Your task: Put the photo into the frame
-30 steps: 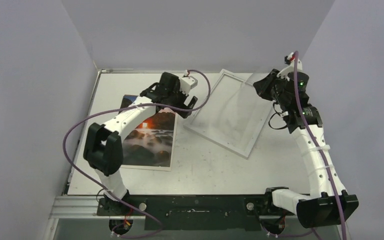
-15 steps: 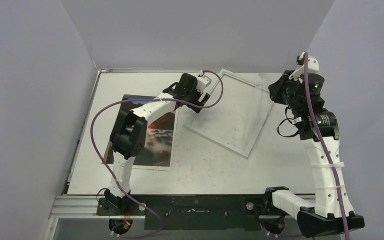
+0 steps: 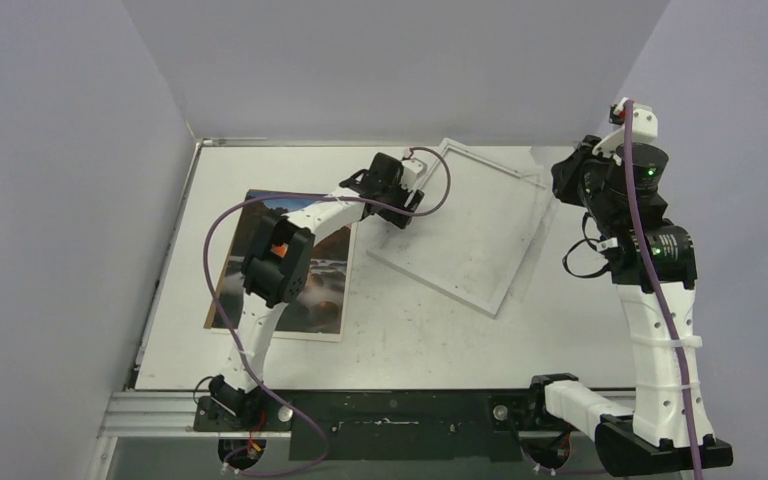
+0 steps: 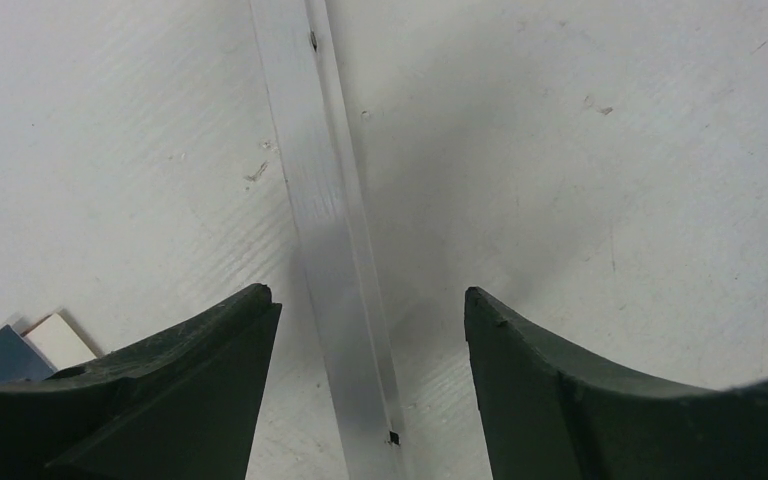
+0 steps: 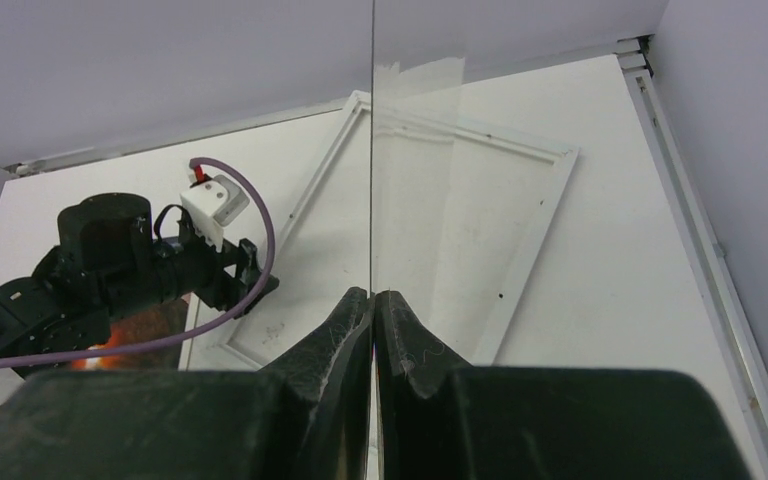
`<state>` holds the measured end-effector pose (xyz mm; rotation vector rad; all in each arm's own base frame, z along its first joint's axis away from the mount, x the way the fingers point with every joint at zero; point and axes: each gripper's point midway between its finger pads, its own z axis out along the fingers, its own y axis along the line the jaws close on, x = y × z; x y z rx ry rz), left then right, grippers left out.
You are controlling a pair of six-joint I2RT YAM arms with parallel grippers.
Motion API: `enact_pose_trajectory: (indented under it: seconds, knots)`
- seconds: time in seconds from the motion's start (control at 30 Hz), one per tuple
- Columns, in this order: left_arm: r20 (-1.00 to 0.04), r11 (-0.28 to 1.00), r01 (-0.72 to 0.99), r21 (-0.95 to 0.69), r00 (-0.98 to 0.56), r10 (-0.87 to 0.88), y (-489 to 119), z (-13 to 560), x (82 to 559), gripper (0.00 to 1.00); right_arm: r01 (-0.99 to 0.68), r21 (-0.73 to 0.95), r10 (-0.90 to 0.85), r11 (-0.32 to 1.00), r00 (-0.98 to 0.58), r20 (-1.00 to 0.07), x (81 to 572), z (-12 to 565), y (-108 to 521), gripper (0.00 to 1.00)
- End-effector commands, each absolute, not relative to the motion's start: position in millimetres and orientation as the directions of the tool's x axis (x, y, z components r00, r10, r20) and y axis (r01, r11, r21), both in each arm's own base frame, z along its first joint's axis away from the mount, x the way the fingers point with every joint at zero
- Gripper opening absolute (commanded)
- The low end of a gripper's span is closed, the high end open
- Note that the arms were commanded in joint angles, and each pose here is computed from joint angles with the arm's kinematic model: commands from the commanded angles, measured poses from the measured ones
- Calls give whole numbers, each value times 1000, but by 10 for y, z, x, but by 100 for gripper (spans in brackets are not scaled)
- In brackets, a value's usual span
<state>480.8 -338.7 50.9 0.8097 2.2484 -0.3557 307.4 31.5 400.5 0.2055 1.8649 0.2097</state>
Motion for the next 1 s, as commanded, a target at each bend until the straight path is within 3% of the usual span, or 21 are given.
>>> enact_pose_trajectory:
  seconds: [0.0, 0.03, 0.2, 0.37, 0.8, 0.97]
  knots:
    - [-730, 799, 600, -39, -563, 388, -3422, 570, 4952, 66, 47, 248, 252, 968, -236, -939, 3061, 4176, 263, 5]
    - [-718, 803, 594, -45, -578, 388, -3399, 518, 4939, 63, 45, 248, 252, 968, -235, -939, 3063, 4175, 266, 5]
    - [-701, 853, 512, -95, -643, 308, -3293, 417, 4921, 30, 39, 249, 251, 968, -242, -937, 3083, 4136, 281, 5]
    - [-721, 894, 440, -83, -646, 250, -3131, 485, 4890, 18, 16, 262, 258, 965, -248, -934, 3125, 4100, 334, 5]
    - [-604, 945, 189, -269, -797, -12, -2491, 555, 4010, 14, -139, 354, 298, 925, -312, -902, 3538, 3898, 732, 5]
    - [-535, 901, 148, -407, -838, -104, -2548, 531, 3699, 17, -236, 371, 279, 898, -345, -896, 3603, 3910, 1065, 5]
